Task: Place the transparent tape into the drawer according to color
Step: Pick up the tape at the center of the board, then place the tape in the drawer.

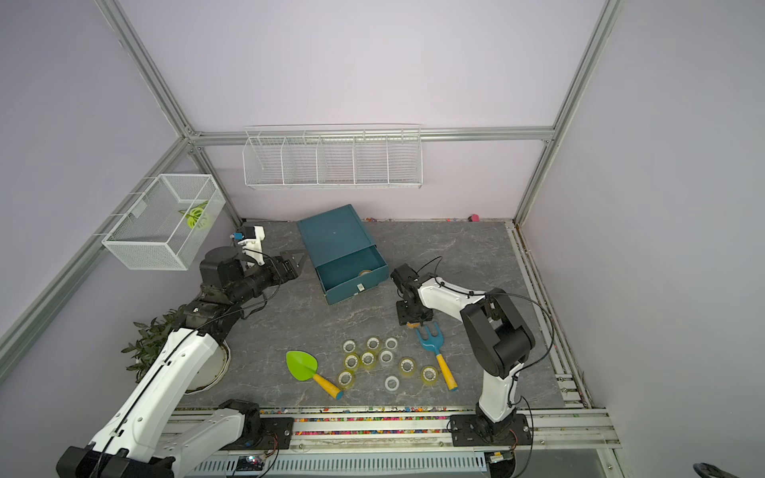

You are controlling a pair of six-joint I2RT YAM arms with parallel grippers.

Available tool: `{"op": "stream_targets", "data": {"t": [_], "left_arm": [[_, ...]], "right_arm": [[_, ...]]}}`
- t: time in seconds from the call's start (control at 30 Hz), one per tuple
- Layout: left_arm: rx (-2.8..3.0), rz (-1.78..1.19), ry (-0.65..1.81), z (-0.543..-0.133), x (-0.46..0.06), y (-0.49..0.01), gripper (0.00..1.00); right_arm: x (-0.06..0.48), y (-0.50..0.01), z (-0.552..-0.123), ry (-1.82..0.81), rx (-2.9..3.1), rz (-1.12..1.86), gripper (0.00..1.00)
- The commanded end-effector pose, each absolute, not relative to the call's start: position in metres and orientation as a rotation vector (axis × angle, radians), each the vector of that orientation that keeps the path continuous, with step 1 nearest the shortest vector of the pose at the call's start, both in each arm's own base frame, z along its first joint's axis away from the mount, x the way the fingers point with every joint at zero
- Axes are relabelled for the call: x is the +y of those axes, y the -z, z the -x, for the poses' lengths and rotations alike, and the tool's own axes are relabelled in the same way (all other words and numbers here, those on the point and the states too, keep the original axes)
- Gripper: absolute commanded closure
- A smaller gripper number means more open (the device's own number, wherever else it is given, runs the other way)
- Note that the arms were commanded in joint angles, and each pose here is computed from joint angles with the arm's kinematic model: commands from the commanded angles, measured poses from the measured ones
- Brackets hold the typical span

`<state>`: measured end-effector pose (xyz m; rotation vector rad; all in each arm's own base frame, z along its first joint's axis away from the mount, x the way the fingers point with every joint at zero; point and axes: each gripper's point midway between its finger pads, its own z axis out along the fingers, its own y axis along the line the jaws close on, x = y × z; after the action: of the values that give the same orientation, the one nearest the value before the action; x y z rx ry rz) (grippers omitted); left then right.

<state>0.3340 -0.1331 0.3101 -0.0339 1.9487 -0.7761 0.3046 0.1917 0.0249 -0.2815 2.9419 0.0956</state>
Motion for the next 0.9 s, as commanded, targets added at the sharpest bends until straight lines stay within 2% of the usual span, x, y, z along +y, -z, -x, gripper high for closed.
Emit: {"op": "stream_targets", "data": {"t": [0.0,0.47,0.87], "left_arm": [[1.934,0.027,0.767,-0.333,-0.131,-0.312,0.0],[1.939,0.022,0.77,-0.334,-0.133,-0.311,0.0],[1.943,0.028,0.762,-0.335,-0.131,-0.31,0.0]], "right_arm": [[0.199,-0.048,-0.301,-0.266,2.903,0.252,0.46],[0.221,-0.117,-0.278,-0.812,2.751,0.185,0.46],[0.236,-0.177,-0.264,-1.049,2.597,0.239,0.47]]}}
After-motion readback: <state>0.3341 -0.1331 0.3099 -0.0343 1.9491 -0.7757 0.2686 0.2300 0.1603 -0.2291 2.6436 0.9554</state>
